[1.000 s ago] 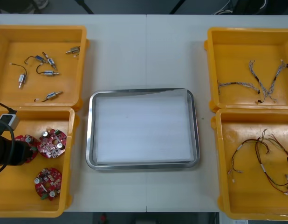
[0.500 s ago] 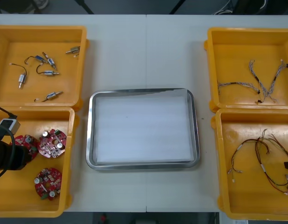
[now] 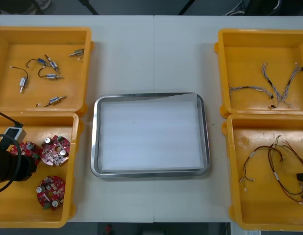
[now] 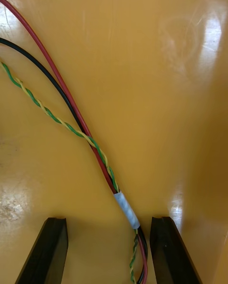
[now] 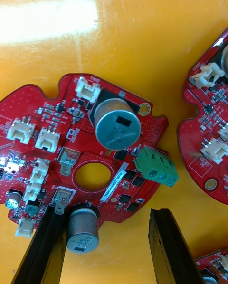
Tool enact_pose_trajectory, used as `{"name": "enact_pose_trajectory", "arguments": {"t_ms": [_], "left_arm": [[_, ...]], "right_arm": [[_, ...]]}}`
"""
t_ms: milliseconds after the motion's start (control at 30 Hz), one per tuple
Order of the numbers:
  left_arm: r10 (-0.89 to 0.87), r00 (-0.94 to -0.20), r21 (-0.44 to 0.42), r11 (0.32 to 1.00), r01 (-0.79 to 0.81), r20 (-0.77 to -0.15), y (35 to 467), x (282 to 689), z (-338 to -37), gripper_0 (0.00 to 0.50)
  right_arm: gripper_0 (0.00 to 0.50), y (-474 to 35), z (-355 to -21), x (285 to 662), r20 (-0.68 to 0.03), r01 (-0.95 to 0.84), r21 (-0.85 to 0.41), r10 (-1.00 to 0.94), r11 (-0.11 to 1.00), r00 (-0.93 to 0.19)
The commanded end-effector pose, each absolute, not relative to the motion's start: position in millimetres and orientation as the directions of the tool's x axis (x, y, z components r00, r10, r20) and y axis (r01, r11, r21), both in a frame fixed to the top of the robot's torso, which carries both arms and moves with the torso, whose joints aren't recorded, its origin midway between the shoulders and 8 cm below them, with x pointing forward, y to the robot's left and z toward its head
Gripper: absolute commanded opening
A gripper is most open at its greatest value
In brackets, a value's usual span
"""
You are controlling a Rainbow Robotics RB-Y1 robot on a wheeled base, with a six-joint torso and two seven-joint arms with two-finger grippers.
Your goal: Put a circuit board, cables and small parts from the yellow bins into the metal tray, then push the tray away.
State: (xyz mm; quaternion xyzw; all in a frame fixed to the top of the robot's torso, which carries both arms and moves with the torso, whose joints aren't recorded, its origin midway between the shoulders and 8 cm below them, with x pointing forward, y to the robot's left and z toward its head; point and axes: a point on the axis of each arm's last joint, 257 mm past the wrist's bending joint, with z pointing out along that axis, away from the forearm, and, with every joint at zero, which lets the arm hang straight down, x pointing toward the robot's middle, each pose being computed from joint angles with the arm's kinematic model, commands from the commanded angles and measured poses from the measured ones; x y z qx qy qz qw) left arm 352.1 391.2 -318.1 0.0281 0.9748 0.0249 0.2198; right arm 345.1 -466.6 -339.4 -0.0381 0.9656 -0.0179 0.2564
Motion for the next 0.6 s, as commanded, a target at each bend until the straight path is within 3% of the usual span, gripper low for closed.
{"name": "enact_pose_trajectory", "arguments": {"t_ms": [33,67,100,133,167,433,600], "left_arm": [[0.098,-0.910,0.112,0.992,0.058,-0.403,407.8,341.1,-322.1,0.500],[0.100,-0.910,0.114,0.992,0.059,-0.402,408.3,340.5,-322.5,0.500],[0.100,-0.910,0.114,0.992,0.059,-0.402,408.3,340.5,-322.5,0.371],[0.099,-0.909,0.113,0.992,0.058,-0.404,408.0,341.5,-321.9,0.263],[0.100,-0.910,0.114,0.992,0.059,-0.403,408.1,340.9,-322.4,0.000],[0.104,-0.908,0.118,0.991,0.061,-0.406,408.5,341.7,-321.7,0.000],[0.098,-0.904,0.117,0.992,0.054,-0.416,412.4,345.0,-315.7,0.000]], "right_arm": [[0.500,-467.5,-348.4,339.8,-0.464,-0.085,-0.059,-0.103,0.995,-0.880],[0.500,-467.3,-349.8,338.5,-0.461,-0.084,-0.057,-0.101,0.995,-0.881],[0.275,-466.5,-350.3,338.3,-0.461,-0.084,-0.054,-0.100,0.995,-0.882],[0.178,-466.4,-350.7,338.0,-0.460,-0.084,-0.055,-0.099,0.995,-0.883],[0.000,-465.5,-351.1,338.0,-0.460,-0.082,-0.051,-0.096,0.995,-0.883],[0.000,-462.8,-347.6,341.4,-0.468,-0.089,-0.044,-0.099,0.995,-0.878],[0.000,-460.1,-327.0,349.1,-0.489,-0.106,-0.055,-0.119,0.993,-0.864]]}}
